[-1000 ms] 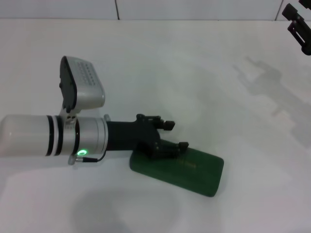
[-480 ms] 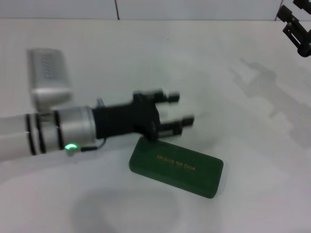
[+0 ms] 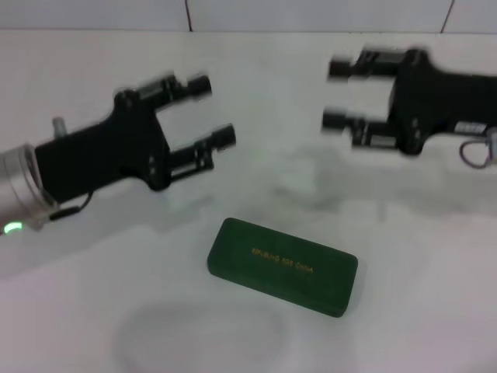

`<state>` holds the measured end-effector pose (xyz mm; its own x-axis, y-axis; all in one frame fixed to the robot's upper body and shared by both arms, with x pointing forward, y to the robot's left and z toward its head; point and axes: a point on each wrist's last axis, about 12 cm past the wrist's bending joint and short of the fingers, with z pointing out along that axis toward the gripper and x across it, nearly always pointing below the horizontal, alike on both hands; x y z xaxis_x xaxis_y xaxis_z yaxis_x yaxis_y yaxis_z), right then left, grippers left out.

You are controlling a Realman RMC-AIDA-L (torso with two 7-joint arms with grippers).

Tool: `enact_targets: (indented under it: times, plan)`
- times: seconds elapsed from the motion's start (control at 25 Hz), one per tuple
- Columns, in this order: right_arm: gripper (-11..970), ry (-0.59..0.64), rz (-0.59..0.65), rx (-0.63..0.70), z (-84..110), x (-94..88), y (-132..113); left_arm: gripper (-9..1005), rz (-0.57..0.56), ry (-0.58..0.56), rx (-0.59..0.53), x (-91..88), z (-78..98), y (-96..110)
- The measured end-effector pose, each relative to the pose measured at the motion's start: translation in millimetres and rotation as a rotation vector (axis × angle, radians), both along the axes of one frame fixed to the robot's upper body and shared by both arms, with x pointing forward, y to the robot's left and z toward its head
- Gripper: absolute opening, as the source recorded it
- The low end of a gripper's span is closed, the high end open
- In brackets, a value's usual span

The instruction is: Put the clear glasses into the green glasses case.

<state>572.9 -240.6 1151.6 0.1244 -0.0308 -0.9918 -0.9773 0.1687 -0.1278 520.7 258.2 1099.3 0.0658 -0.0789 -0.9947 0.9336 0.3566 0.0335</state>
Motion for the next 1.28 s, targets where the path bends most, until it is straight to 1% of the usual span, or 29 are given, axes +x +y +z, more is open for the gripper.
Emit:
enact_targets:
  times: [0.08, 0.12, 0.16, 0.24, 0.28, 0.48, 0.72, 0.96, 1.28]
  plan:
    - [448, 0.044, 0.074, -0.035, -2.2, -3.8, 4, 718, 0.004, 0.022, 0.016, -9.8, -11.6, 1]
    - [448, 0.053, 0.083, -0.042, -3.6, -4.5, 5, 718, 0.006, 0.018, 0.023, -13.9, -14.8, 2]
    - [448, 0.066, 0.090, -0.049, -7.1, -6.4, 7, 719, 0.006, 0.018, 0.023, -13.9, -14.8, 2]
    - [599, 0.079, 0.101, -0.070, -13.5, -10.2, 10, 720, 0.028, 0.027, 0.045, -31.9, -27.4, 9]
    - [674, 0.082, 0.107, -0.076, -15.3, -11.5, 11, 720, 0.034, 0.033, 0.045, -34.6, -28.7, 12]
    - [868, 0.092, 0.112, -0.079, -18.5, -13.9, 13, 785, 0.018, 0.060, 0.061, -39.8, -31.2, 18]
    - [868, 0.081, 0.101, -0.072, -23.8, -17.9, 15, 863, 0.016, 0.059, 0.071, -38.3, -29.5, 21]
    - [868, 0.067, 0.091, -0.071, -29.1, -22.5, 13, 868, 0.009, 0.050, 0.078, -36.9, -27.1, 23]
    - [868, 0.026, 0.087, -0.088, -33.7, -23.9, 15, 871, 0.003, 0.038, 0.080, -32.9, -24.1, 22]
